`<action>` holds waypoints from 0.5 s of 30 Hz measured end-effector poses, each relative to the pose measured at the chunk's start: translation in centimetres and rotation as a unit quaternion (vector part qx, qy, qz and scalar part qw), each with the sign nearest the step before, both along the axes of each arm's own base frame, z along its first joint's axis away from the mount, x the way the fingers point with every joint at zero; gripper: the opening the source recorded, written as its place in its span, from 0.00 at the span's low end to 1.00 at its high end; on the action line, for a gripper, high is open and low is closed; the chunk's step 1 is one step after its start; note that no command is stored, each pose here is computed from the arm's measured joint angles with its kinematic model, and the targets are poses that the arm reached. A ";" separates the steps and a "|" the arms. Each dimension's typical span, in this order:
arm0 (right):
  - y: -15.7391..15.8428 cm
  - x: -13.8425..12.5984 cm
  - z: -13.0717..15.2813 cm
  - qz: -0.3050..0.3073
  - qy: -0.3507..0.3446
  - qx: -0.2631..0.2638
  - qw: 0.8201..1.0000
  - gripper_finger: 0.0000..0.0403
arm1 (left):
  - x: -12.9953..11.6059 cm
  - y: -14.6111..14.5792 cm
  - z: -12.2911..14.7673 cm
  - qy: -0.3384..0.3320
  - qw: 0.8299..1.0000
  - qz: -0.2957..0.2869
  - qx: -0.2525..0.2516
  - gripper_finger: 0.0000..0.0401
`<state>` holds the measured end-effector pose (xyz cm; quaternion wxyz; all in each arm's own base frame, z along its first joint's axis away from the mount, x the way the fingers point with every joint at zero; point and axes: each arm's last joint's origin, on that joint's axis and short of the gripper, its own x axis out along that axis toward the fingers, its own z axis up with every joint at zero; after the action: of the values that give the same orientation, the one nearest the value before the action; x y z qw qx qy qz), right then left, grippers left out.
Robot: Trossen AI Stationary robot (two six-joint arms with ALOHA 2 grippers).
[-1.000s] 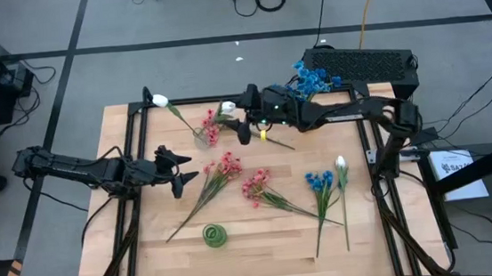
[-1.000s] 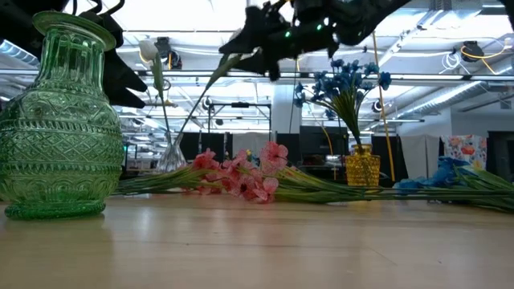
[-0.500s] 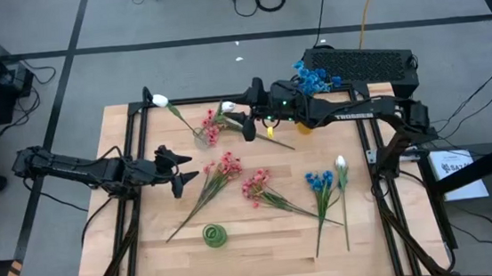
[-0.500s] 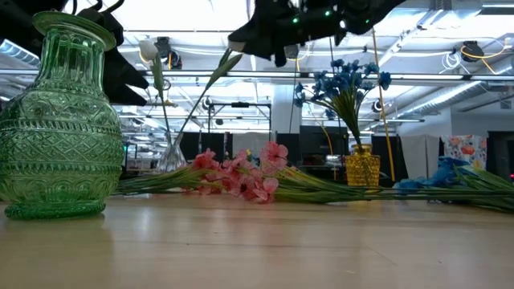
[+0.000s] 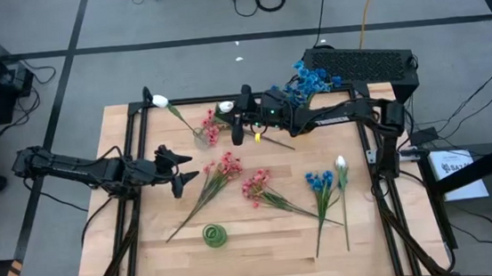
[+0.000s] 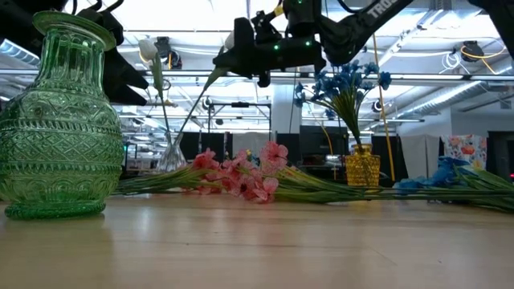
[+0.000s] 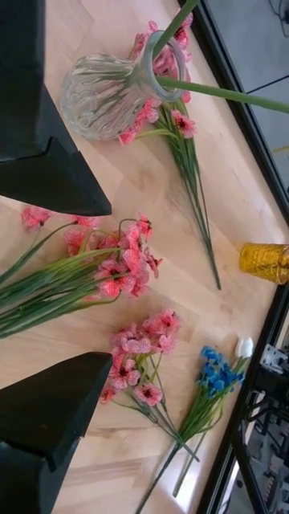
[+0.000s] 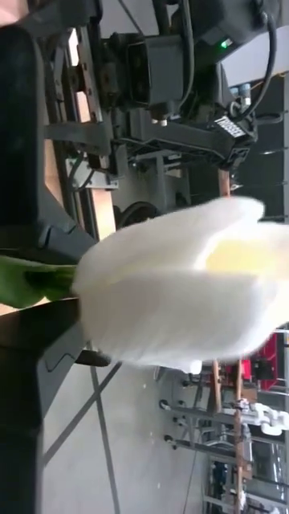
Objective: Sort flowers into vase by color
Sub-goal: Put the left white flower into the transparent vase
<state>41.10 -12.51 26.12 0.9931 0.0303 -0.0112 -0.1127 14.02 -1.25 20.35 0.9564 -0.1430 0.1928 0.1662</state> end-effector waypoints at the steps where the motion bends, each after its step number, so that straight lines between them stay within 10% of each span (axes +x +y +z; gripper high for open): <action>1: 0.0 0.1 -0.1 0.000 -0.003 -0.001 1.000 0.17 | 0.0 0.0 0.0 0.000 1.000 0.000 0.000 0.74; 15: 0.6 0.2 0.0 0.002 -0.004 0.013 1.000 0.17 | 0.0 0.0 0.1 -0.003 1.000 0.000 -0.001 0.74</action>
<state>41.29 -11.90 26.12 0.9928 0.0438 -0.0136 -0.1107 14.04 -1.25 20.41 0.9569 -0.1443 0.1896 0.1658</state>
